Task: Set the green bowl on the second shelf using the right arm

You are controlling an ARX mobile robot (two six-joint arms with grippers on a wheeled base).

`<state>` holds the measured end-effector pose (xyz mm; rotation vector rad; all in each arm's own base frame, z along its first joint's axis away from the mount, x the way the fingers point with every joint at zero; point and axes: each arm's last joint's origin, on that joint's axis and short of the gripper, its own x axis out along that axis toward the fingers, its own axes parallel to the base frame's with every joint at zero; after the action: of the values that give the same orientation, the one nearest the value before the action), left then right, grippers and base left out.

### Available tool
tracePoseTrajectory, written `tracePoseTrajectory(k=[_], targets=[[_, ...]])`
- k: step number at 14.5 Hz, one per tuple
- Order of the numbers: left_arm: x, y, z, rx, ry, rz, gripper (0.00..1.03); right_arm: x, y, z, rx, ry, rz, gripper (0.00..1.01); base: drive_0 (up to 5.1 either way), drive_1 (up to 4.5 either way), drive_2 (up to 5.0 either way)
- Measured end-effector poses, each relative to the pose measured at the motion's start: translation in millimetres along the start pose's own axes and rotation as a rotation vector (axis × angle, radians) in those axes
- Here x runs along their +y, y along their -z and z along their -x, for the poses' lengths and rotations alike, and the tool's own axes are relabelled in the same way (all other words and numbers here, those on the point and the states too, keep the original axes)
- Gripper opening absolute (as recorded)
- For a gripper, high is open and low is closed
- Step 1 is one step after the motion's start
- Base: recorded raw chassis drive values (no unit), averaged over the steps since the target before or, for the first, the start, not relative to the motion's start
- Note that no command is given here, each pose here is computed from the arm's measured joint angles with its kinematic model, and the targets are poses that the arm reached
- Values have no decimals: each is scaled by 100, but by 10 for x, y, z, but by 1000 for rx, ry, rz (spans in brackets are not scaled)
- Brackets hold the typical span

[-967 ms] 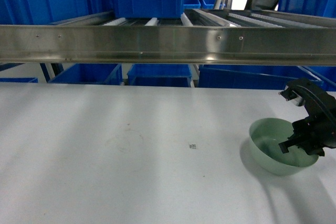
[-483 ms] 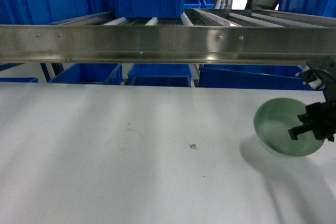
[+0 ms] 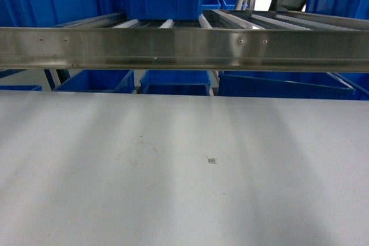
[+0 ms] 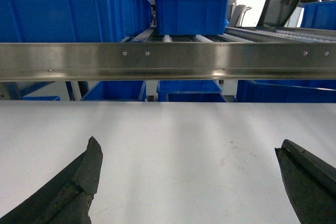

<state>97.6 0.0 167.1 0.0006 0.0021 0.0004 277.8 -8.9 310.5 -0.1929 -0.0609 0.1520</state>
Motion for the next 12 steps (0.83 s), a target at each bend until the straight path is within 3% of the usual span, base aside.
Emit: tracePoseTrajectory(k=[3, 5, 12], targets=[[0, 0, 0, 0, 0, 0, 98, -14, -178, 376, -42, 19, -25, 2, 0, 0, 0], [0, 0, 0, 0, 0, 0, 98, 35, -265, 680, -74, 23, -33, 2, 0, 0, 0], [0, 0, 0, 0, 0, 0, 98, 206, -143, 1335, -55, 1, -78, 2, 0, 0, 0]])
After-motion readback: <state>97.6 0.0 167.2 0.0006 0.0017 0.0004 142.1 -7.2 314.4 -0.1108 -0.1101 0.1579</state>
